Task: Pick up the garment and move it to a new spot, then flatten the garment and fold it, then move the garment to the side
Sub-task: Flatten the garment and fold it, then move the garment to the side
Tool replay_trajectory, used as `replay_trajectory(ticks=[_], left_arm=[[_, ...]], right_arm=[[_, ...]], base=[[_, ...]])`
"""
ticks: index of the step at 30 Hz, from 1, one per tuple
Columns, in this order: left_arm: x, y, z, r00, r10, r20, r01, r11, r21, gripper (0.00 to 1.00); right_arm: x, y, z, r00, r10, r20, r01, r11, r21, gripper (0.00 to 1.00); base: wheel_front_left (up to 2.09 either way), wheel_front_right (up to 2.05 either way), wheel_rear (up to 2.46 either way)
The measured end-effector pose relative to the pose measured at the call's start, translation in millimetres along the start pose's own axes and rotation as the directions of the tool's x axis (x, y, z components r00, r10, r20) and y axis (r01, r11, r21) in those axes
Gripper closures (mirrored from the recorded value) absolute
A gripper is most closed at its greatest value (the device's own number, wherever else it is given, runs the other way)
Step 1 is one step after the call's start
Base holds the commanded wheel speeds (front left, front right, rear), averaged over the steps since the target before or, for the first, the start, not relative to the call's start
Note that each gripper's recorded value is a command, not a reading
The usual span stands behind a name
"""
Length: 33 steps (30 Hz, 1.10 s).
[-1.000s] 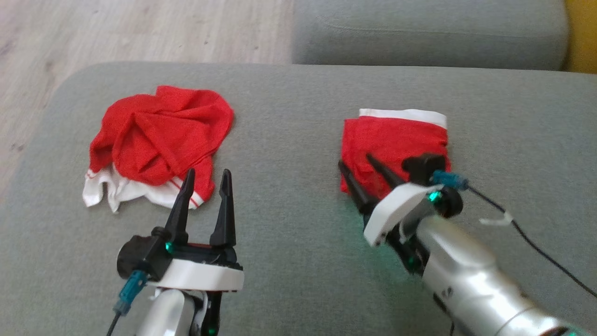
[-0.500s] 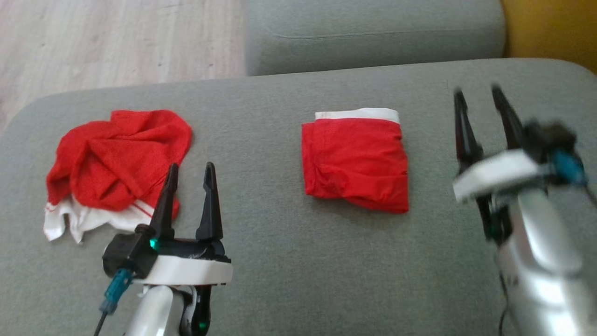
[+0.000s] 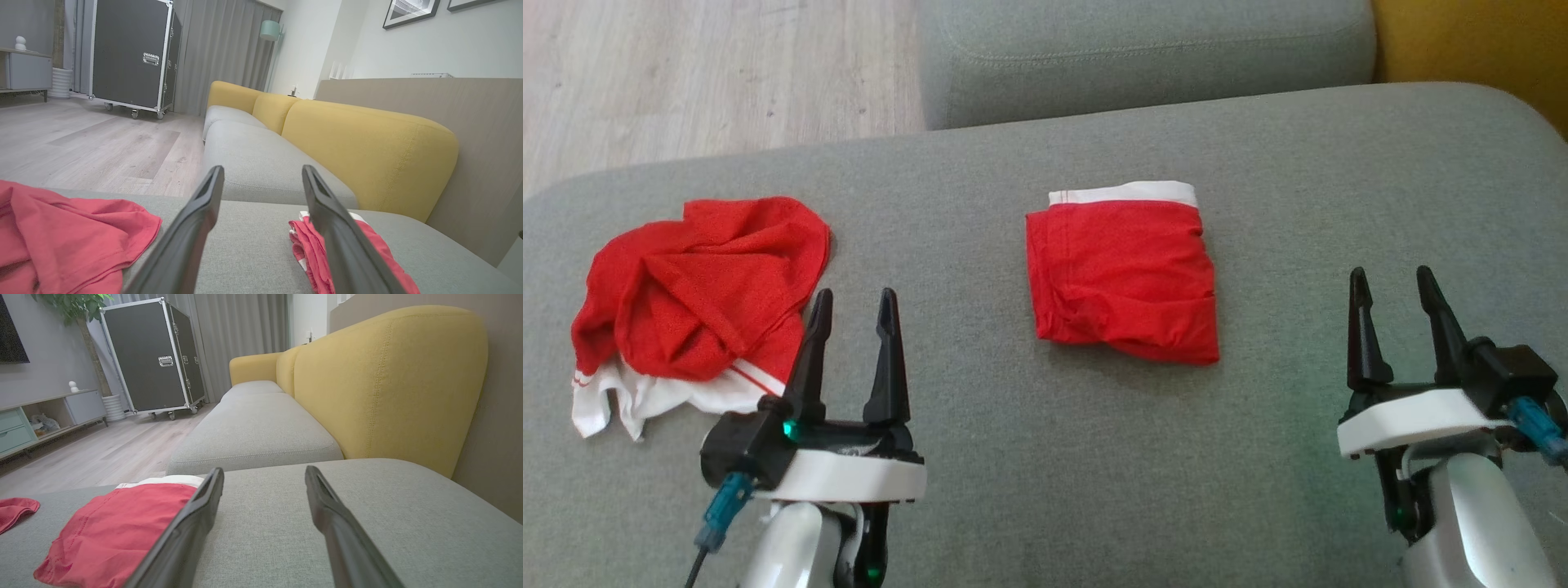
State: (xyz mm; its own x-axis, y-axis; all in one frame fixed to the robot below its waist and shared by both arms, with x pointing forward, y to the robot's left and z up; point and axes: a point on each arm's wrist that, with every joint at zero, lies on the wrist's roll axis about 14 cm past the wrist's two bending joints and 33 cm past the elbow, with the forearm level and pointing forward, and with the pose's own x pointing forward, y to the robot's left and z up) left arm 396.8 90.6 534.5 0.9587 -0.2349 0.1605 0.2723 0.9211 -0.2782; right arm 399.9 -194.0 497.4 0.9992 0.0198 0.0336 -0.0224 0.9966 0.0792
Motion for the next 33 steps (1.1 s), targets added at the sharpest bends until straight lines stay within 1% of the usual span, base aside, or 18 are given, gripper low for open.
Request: replay_trajectory(ticks=[10, 14, 18, 24, 27, 31, 32, 33], left_arm=[[-2.8, 11.1, -9.1, 0.999, 0.025, -0.026, -0.025, 1.0, 0.001, 0.0], [-3.9, 16.7, -12.3, 0.999, 0.037, -0.036, -0.037, 0.999, 0.001, 0.0], [-1.4, 20.7, -12.5, 0.998, 0.044, -0.036, -0.043, 0.999, 0.006, 0.0], [-1.6, 30.7, -16.5, 0.996, 0.068, -0.05, -0.068, 0.998, 0.013, 0.0], [-1.9, 33.8, -18.5, 0.995, 0.076, -0.057, -0.076, 0.997, 0.009, 0.0], [-3.5, 42.4, -20.3, 0.993, 0.099, -0.064, -0.098, 0.995, 0.018, 0.0], [-3.5, 42.4, -20.3, 0.993, 0.099, -0.064, -0.098, 0.995, 0.018, 0.0], [-3.7, 44.0, -20.5, 0.992, 0.104, -0.066, -0.102, 0.995, 0.021, 0.0]], right_arm=[[9.6, 10.4, -11.8, 0.999, 0.027, -0.029, -0.027, 1.0, 0.012, 0.0], [15.4, 18.9, -34.3, 0.994, 0.053, -0.099, -0.054, 0.999, -0.005, 0.0], [30.9, 33.8, -49.7, 0.984, 0.093, -0.152, -0.093, 0.996, 0.006, 0.0], [54.3, 62.8, -79.4, 0.949, 0.161, -0.27, -0.149, 0.987, 0.064, 0.0], [62.3, 71.6, -95.8, 0.928, 0.173, -0.331, -0.144, 0.983, 0.11, 0.0], [68.3, 84.3, -117.3, 0.892, 0.196, -0.407, -0.153, 0.979, 0.136, 0.0], [68.3, 84.3, -117.3, 0.892, 0.196, -0.407, -0.153, 0.979, 0.136, 0.0], [69.3, 87.4, -121.9, 0.883, 0.2, -0.424, -0.149, 0.977, 0.151, 0.0]], base=[[0.0, 0.0, 0.0], [0.0, 0.0, 0.0], [0.0, 0.0, 0.0], [0.0, 0.0, 0.0], [0.0, 0.0, 0.0], [0.0, 0.0, 0.0], [0.0, 0.0, 0.0], [0.0, 0.0, 0.0]])
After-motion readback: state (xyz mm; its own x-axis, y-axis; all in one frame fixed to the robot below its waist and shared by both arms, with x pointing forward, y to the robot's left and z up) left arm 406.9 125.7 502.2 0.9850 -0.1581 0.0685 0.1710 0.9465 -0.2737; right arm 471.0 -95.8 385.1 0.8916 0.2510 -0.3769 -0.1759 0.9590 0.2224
